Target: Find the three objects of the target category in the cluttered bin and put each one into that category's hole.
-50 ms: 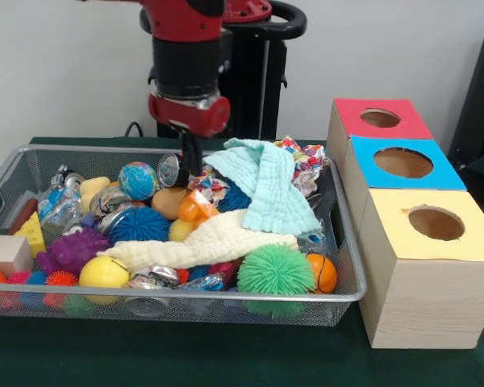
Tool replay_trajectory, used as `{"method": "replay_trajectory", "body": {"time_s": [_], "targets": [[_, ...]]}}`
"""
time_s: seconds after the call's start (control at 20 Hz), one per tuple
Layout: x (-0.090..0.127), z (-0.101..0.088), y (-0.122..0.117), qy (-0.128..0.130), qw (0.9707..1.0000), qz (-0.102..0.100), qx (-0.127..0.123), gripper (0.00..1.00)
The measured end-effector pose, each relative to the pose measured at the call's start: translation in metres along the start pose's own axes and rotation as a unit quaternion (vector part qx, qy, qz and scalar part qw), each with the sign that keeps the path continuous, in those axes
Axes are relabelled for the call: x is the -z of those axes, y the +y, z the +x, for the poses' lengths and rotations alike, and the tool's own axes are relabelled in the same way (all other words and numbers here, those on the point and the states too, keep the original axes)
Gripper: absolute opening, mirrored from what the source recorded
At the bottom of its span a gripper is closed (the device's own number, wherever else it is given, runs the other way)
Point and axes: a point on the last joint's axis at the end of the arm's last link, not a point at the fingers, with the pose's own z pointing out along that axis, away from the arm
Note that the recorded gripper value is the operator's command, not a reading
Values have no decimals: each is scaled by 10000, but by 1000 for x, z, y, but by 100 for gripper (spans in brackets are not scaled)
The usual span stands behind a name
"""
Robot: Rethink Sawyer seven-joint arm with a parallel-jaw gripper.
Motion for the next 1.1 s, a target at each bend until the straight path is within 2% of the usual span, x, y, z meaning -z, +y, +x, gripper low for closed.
{"method": "replay_trajectory", "body": {"time_s": [0.2, 0.4, 0.75, 0.8, 0.9, 1.1], "targets": [[14, -16, -26, 92, 9996, 101, -245, 0], [9, -26, -43, 109, 9990, 84, -422, 0], [-9, -20, -48, 279, 9989, 53, -360, 0], [-14, -15, -48, 311, 9991, 73, -270, 100], [-15, -15, -48, 313, 9992, 79, -253, 100], [-20, -7, -45, 323, 9994, 132, -39, 100]]}}
